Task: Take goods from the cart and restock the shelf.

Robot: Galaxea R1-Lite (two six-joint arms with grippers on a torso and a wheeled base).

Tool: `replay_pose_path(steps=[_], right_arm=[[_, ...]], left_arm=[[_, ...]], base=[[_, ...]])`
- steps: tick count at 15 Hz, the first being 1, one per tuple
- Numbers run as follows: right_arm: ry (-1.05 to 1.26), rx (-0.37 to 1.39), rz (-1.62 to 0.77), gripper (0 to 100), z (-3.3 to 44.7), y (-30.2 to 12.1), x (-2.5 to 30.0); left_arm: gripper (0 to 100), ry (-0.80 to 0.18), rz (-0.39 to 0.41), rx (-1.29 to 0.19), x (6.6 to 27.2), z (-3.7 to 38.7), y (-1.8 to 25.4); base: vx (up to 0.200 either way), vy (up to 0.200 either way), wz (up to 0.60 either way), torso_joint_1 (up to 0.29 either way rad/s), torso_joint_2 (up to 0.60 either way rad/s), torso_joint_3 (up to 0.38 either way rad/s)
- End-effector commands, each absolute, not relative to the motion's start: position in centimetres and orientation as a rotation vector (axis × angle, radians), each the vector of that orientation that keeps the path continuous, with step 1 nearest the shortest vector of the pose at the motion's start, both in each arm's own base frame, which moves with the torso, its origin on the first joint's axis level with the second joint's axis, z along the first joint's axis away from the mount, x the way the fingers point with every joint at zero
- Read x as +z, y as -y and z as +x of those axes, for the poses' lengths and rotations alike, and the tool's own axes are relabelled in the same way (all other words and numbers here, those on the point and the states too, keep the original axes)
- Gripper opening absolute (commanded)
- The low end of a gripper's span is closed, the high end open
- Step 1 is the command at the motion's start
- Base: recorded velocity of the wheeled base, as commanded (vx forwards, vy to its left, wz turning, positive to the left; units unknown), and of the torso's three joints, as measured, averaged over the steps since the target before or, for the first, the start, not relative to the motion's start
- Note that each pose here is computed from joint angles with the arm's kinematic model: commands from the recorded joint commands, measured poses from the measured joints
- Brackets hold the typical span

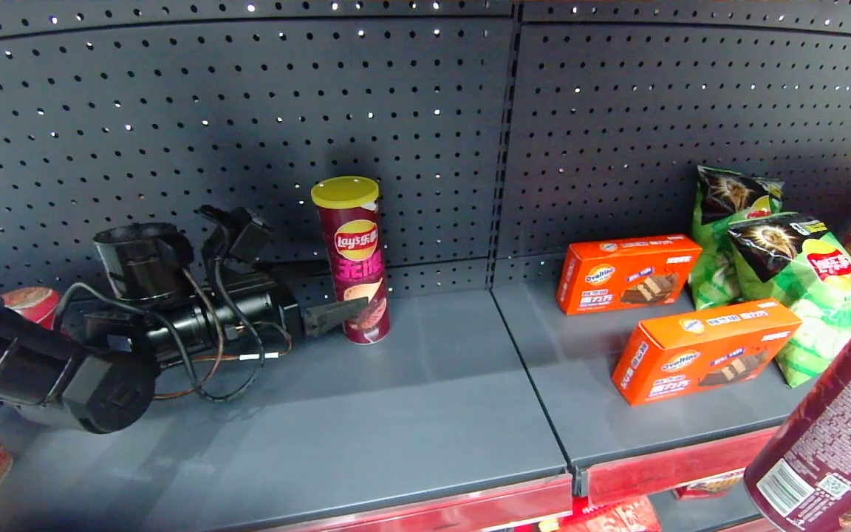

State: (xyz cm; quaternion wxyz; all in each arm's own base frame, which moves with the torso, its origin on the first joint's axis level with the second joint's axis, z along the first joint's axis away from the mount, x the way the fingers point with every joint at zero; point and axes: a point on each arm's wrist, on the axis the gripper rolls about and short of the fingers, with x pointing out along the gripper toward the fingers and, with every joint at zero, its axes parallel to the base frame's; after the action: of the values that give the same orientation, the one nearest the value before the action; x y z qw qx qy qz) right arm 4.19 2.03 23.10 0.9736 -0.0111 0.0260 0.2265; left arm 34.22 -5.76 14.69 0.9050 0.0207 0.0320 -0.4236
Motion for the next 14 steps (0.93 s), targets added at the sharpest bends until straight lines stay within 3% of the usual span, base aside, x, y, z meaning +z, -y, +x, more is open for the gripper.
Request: replay_pose_path(steps=[1,14], right_arm=[[-0.053,0.459,-0.023,0,4.2,-2.0,23.1],[-0.056,0.462,-0.024,0,4.2,-2.1,23.0]], left_arm=[[100,-0.069,0.041,-0.886,14.4,34.5,5.8],[100,-0.053,0.035,-0.930,14.1,37.3,7.5]], base=[[0.000,0.000,0.00,0.000,0.00,0.000],[0.000,0.000,0.00,0.000,0.00,0.000]])
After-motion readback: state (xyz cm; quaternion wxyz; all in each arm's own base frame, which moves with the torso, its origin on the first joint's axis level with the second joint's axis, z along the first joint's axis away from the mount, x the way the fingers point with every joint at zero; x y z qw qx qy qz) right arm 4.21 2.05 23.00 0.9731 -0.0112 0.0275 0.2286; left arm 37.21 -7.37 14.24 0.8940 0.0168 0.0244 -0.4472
